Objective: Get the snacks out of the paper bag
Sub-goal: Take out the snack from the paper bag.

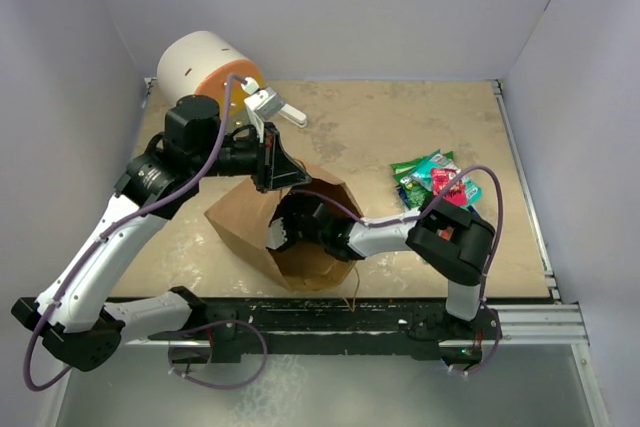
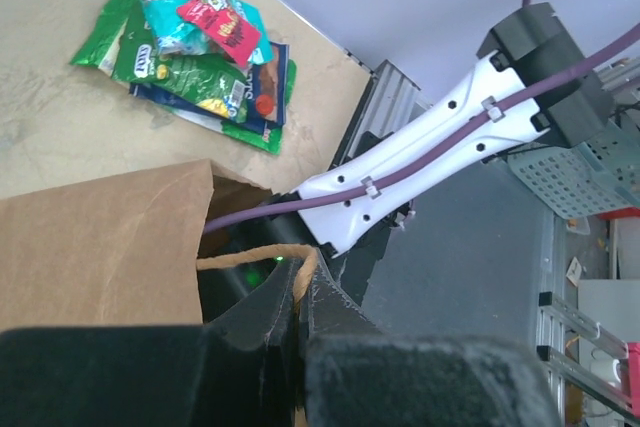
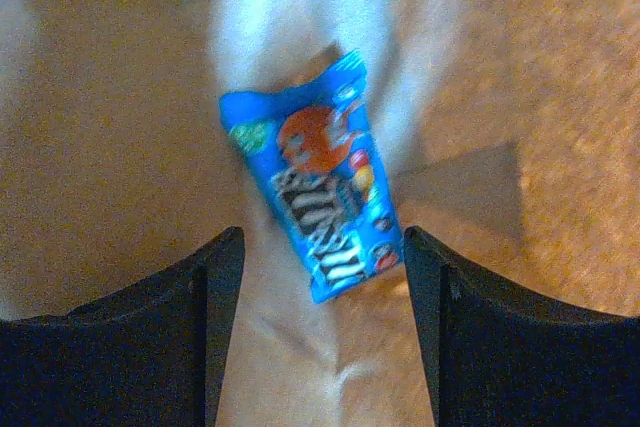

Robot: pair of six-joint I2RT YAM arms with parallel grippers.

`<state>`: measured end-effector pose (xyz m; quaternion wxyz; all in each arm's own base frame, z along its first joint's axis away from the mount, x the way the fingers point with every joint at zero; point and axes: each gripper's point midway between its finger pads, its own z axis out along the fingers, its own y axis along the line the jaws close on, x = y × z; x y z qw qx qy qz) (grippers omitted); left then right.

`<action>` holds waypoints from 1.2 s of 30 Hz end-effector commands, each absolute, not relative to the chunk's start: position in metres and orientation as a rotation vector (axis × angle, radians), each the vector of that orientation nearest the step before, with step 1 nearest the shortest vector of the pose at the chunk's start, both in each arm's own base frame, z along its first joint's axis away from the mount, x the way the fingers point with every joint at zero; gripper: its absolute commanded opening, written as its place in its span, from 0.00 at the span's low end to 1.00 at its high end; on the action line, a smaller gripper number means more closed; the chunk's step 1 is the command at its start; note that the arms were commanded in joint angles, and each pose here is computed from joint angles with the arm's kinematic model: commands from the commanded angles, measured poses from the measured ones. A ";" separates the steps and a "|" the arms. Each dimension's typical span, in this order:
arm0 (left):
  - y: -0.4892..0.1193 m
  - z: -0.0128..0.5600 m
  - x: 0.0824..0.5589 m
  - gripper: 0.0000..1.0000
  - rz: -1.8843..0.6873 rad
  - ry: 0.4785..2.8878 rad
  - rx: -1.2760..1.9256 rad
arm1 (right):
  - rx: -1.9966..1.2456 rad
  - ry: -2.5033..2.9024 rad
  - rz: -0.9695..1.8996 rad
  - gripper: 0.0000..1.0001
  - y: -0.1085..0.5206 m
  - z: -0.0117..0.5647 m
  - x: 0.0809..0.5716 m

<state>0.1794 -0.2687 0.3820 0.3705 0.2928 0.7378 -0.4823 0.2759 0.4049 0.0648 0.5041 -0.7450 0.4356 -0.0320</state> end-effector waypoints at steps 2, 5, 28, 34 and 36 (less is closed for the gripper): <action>-0.278 0.398 0.175 0.00 -1.316 1.785 0.842 | -1.737 0.956 -0.106 0.71 0.431 0.102 0.293; -0.282 0.397 0.175 0.00 -1.336 1.790 0.852 | -1.724 0.941 -0.088 0.80 0.447 0.110 0.297; -0.267 0.383 0.170 0.00 -1.271 1.868 0.793 | -1.717 1.102 -0.083 0.27 0.449 0.079 0.312; -0.261 0.376 0.182 0.00 -1.194 1.900 0.703 | -1.678 1.058 -0.082 0.05 0.445 0.118 0.309; -0.259 0.374 0.186 0.00 -1.170 1.913 0.675 | -1.679 1.054 -0.056 0.00 0.444 0.126 0.304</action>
